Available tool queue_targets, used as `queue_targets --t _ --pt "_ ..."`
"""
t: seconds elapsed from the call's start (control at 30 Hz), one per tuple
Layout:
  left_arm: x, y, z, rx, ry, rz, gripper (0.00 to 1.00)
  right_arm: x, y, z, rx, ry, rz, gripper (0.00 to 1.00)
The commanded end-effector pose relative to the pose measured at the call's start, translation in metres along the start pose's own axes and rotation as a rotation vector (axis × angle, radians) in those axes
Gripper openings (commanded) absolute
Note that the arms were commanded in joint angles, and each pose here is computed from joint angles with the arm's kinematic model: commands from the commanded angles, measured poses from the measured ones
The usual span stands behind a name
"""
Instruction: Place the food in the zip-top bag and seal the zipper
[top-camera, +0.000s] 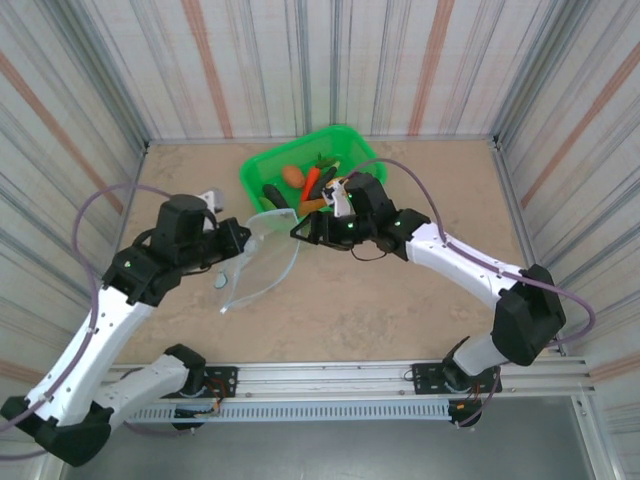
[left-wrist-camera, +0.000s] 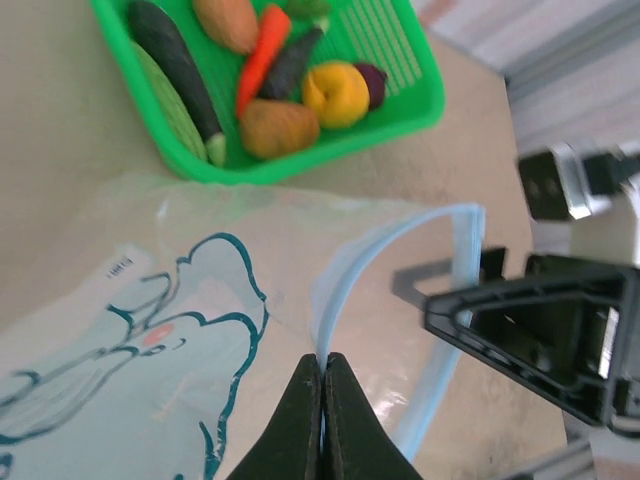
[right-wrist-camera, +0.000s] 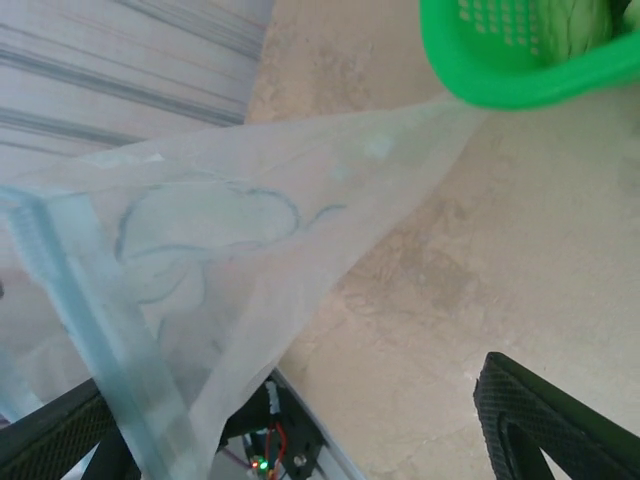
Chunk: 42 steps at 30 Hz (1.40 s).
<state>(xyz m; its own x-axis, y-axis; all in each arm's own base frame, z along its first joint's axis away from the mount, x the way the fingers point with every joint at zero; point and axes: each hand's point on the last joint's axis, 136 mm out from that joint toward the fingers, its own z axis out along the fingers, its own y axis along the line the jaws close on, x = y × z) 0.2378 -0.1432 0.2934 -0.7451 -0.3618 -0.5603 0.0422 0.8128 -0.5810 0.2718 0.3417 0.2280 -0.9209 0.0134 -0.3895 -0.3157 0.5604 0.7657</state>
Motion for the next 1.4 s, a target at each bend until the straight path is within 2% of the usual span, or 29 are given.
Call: queue_targets --t 0.0,0.17,0.23,0.33,0.43,0.5,0.63,0.77,0.97,1.37 --pt "-0.01 0.011 0.0 -0.003 -0.018 -0.031 0.0 -0.028 -0.013 -0.024 0.076 -0.074 -0.028 0.81" --pt "-0.032 0.02 -0.001 -0.016 -0.063 -0.065 0.0 -0.071 -0.058 -0.025 0.273 -0.113 -0.066 0.67" --pt "-0.036 0.02 -0.003 -0.022 -0.075 -0.054 0.0 -0.088 -0.082 -0.022 0.345 -0.104 -0.069 0.58" --pt "-0.038 0.022 -0.002 -0.039 -0.084 -0.045 0.0 -0.113 -0.128 -0.014 0.499 -0.098 -0.065 0.36" --pt "-0.041 0.025 -0.001 -0.057 -0.094 -0.046 0.0 -0.133 -0.161 -0.001 0.574 -0.084 -0.025 0.13" --pt "-0.043 0.026 0.001 -0.062 -0.101 -0.044 0.0 -0.144 -0.177 0.009 0.599 -0.066 0.014 0.05" --pt "-0.048 0.028 0.005 -0.08 -0.104 -0.044 0.0 -0.155 -0.2 0.016 0.685 -0.036 0.021 0.0" --pt "-0.05 0.028 0.009 -0.081 -0.104 -0.044 0.0 -0.161 -0.229 0.0 0.763 -0.052 0.044 0.0" --pt "-0.047 0.031 0.018 -0.08 -0.089 -0.055 0.0 -0.156 -0.256 -0.024 0.892 -0.001 0.022 0.0" --pt "-0.037 0.031 0.023 -0.036 -0.081 -0.076 0.0 -0.136 -0.279 -0.053 0.989 0.058 0.077 0.0"
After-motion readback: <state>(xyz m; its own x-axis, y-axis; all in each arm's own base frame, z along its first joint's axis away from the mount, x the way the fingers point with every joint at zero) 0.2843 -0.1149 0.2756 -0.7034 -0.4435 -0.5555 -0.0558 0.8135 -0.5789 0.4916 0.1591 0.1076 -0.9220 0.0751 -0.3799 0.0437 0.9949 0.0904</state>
